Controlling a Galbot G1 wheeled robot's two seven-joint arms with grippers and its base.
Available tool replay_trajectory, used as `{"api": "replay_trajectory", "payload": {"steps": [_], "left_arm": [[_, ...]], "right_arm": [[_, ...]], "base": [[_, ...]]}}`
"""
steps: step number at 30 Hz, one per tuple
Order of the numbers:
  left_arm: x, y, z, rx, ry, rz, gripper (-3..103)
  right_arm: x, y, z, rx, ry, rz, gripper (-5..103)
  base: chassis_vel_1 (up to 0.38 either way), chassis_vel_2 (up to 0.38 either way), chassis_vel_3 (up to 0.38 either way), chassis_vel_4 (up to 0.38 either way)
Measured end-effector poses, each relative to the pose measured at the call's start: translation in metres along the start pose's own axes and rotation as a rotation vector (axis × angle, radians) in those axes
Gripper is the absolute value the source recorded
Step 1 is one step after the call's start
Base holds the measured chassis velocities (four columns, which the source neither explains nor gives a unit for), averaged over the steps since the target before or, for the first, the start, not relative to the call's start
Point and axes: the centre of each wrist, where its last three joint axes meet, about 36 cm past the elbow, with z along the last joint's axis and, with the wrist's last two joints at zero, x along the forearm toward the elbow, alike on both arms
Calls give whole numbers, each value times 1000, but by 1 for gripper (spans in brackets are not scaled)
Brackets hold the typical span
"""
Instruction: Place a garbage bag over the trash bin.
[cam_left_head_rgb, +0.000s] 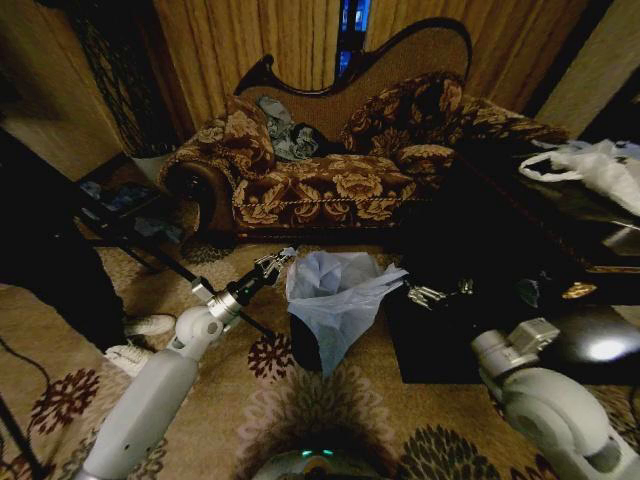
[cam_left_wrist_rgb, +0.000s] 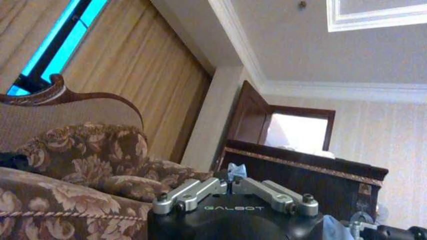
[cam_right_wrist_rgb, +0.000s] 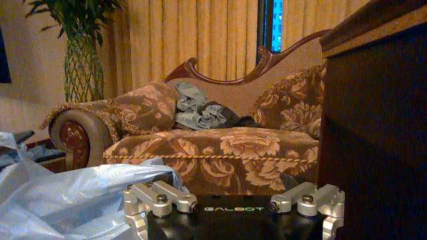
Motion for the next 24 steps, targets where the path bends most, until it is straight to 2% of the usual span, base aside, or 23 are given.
{"api": "replay_trajectory", "payload": {"steps": [10, 18, 24], "left_arm": [[6, 18, 1, -14, -5, -38, 0], [21, 37, 28, -8, 10, -94, 0], [13, 41, 27, -17, 4, -81, 0]], "right_arm": [[2, 5, 8, -8, 8, -46, 100], [-1, 3, 26, -7, 26, -62, 100], [-4, 1, 24, -1, 10, -64, 100]], "base": [[0, 0, 0, 0], [0, 0, 0, 0], [0, 0, 0, 0]]}}
